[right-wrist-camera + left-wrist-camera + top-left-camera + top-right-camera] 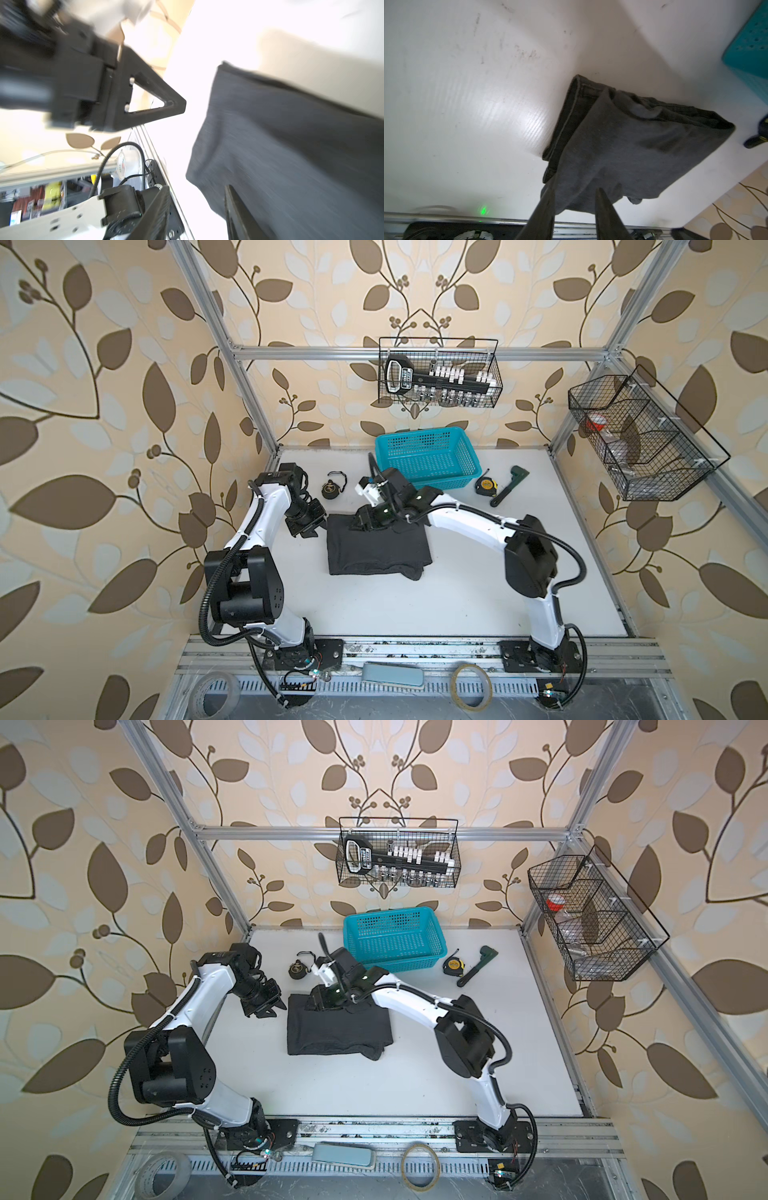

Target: Fold and stack the trousers

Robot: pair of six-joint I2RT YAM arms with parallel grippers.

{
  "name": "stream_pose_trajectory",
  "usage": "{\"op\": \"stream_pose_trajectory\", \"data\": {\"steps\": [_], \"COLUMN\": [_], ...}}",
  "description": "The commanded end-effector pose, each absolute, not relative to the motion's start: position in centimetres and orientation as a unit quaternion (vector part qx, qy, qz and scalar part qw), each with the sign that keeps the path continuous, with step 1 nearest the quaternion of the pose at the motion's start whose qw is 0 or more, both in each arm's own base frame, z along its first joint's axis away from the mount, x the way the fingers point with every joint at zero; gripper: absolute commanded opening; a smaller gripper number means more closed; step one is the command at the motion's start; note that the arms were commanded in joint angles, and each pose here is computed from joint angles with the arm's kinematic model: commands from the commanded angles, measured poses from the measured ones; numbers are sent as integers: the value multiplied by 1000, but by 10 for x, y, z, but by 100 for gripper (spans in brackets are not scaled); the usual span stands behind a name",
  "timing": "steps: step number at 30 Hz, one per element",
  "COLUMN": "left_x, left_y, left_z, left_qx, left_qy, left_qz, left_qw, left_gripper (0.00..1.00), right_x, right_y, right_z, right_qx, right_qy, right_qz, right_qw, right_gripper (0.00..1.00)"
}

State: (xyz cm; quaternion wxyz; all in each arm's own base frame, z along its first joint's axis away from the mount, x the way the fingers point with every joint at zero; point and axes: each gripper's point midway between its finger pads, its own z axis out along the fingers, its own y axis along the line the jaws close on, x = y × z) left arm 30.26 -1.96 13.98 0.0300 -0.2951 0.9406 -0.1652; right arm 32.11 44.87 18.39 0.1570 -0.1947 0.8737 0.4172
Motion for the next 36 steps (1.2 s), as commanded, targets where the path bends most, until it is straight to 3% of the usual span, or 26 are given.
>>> {"op": "stream_pose_trajectory", "data": {"steps": [1,6,13,24,28,36], "left_x": [311,306,301,286,286,313], "left_y": [-45,-70,-54,-35,-38,-42], "left_z": [161,138,81,27,23,82], "left_qx": [-288,-262,-266,-248,-243,-229], "left_qy": [930,943,952,962,962,966], "left_qz": [-226,-206,-149,-84,-92,-117], "left_qw": [42,10,-33,-77,-83,-29], "left_gripper": [34,33,29,28,29,40], "right_x": [327,307,261,242,242,283], "right_y": [396,339,331,287,286,303], "right_z": [193,155,95,8,28,107], "right_qx": [-161,-135,-201,-217,-232,-297], "right_qy": [885,909,918,951,945,907], "right_qz": [397,356,316,203,211,203], "right_qw": [181,166,130,82,92,217], "right_gripper": [44,43,41,38,37,39]}}
